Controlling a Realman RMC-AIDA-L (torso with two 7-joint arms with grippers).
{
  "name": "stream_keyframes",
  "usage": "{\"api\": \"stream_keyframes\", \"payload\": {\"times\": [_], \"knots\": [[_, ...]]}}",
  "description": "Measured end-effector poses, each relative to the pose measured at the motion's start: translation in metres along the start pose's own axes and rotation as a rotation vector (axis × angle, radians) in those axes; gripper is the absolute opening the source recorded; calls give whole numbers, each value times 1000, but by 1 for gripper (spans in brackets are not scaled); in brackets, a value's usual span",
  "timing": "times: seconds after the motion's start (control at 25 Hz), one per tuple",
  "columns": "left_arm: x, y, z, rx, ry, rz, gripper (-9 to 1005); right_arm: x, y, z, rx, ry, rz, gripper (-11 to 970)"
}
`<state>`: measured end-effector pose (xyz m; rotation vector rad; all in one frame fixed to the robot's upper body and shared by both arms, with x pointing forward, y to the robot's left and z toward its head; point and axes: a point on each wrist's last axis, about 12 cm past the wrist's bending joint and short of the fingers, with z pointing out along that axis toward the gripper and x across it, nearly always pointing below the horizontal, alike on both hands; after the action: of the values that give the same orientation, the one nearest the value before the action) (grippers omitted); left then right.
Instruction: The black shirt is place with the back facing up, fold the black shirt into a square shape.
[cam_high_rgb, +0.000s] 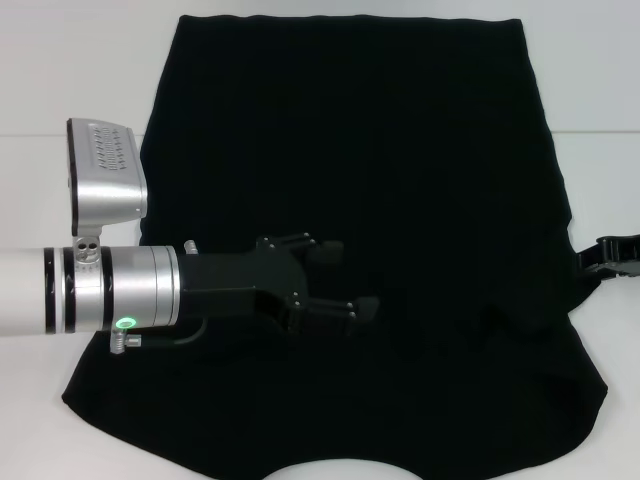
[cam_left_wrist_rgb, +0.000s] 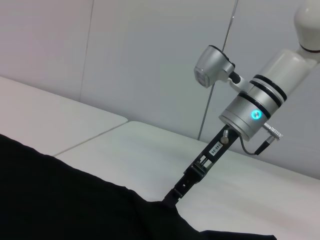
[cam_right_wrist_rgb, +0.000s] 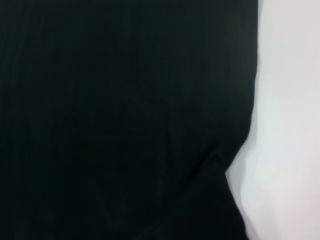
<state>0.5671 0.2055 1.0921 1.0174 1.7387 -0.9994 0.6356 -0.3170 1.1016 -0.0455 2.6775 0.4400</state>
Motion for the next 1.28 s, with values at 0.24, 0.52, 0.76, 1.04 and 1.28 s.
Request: {"api": "stream_keyframes", "payload": {"times": [0.24, 0.52, 0.76, 1.04, 1.28], "knots": [[0, 1, -1, -5, -4, -2, 950, -1, 0, 0, 1, -5, 3, 395], [0, 1, -1, -5, -5, -2, 949, -1, 0, 0, 3, -5, 1, 152], [0, 1, -1, -6, -5, -3, 949, 0, 0, 1, 2, 1, 2, 93], [0, 1, -1, -7, -6, -3, 949, 0, 0, 2, 5, -3, 4, 45], [1, 1, -2, -9, -6, -4, 949, -3, 0, -1, 0, -19, 1, 13]]}}
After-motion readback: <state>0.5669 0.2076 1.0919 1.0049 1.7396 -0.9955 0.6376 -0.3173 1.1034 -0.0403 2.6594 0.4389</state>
